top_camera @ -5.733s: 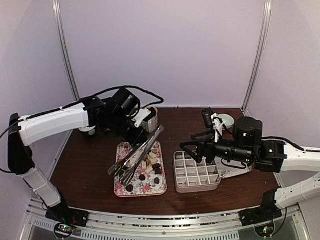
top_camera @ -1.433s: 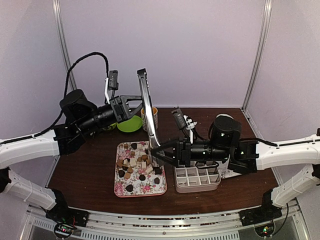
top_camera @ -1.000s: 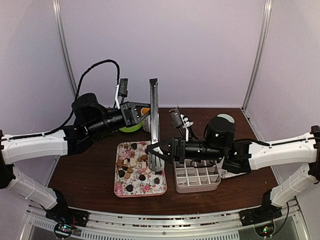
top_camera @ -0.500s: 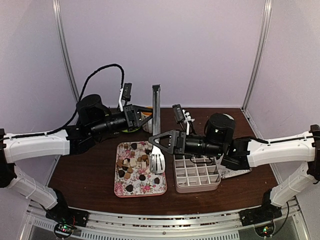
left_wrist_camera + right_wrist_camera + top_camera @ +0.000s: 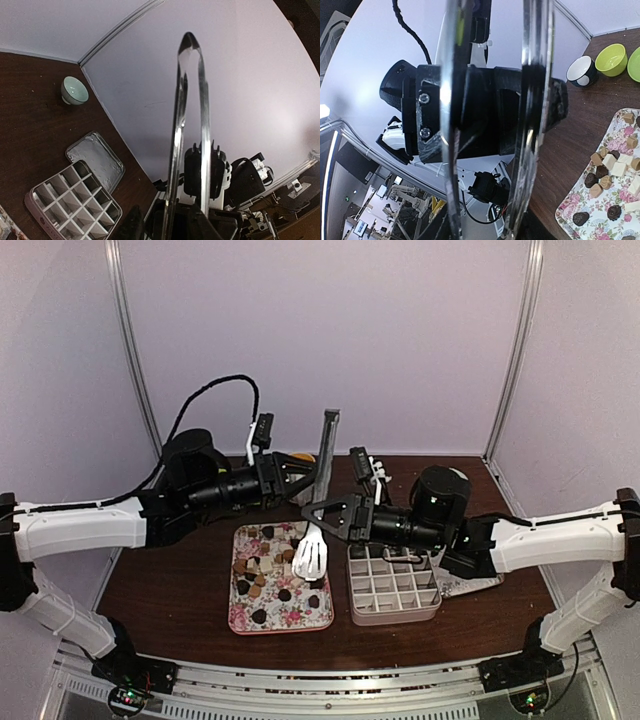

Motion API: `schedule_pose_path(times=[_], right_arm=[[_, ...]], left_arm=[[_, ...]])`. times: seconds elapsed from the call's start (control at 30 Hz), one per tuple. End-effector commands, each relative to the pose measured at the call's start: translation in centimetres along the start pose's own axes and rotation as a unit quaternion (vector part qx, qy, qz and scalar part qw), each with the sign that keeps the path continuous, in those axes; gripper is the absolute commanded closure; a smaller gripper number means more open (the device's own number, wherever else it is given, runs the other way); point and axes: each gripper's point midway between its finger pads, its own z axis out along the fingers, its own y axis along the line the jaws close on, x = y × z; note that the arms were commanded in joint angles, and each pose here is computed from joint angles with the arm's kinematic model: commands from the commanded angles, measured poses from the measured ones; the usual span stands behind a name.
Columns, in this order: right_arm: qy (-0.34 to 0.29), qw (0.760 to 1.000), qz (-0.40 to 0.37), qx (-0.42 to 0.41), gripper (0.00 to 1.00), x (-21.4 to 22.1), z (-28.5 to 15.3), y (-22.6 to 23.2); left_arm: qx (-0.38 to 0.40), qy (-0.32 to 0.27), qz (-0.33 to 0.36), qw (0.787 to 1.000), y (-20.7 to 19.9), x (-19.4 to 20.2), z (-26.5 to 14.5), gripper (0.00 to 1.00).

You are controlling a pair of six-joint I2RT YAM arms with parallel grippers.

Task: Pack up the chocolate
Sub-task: Pass from the left arm to the right

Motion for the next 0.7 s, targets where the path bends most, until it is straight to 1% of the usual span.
schedule_pose_path(times=[0.0, 0.2, 0.27, 0.3, 0.4, 0.47, 0.53, 0.57, 0.67], right_arm=[[-0.022, 1.0, -0.004, -0.005, 0.61, -1.0, -0.6, 0.2], [-0.025, 1.0, -0.004, 0.006, 0.65, -1.3, -0.9, -0.5], [-0.024, 1.0, -0.007, 0.014, 0.7, -1.3, -1.0, -0.8], [-0.023, 1.0, -0.008, 0.019, 0.71, -1.2, -1.0, -1.0], [-0.016, 0.999, -0.017, 0.03, 0.75, -1.1, -1.1, -1.5], [-0.004, 0.999, -0.031, 0.04, 0.75, -0.9, -1.1, -1.6], [0.025, 0.997, -0.056, 0.055, 0.76, -0.3, -1.0, -1.9], [0.047, 0.994, -0.08, 0.066, 0.76, 0.3, -1.0, -2.2], [0.105, 0.98, -0.14, 0.097, 0.77, 1.6, -1.6, -3.0]], left_arm=[[0.017, 0.005, 0.006, 1.0, -1.5, -0.9, 0.2, 0.65], [0.018, 0.009, 0.004, 1.0, -1.8, -0.6, -0.6, 0.63], [0.009, 0.007, 0.006, 1.0, -1.7, -0.6, -1.0, 0.63], [0.005, 0.006, 0.009, 1.0, -1.7, -0.6, -1.3, 0.63], [-0.018, 0.002, 0.031, 0.999, -1.7, -1.2, -2.3, 0.63], [-0.035, -0.004, 0.067, 0.997, -2.4, -2.0, -3.6, 0.62], [-0.051, -0.002, 0.105, 0.993, -3.0, -2.8, -4.5, 0.58], [-0.058, 0.003, 0.124, 0.991, -3.4, -3.1, -4.9, 0.54], [-0.07, 0.022, 0.175, 0.982, -4.7, -3.7, -6.0, 0.38]])
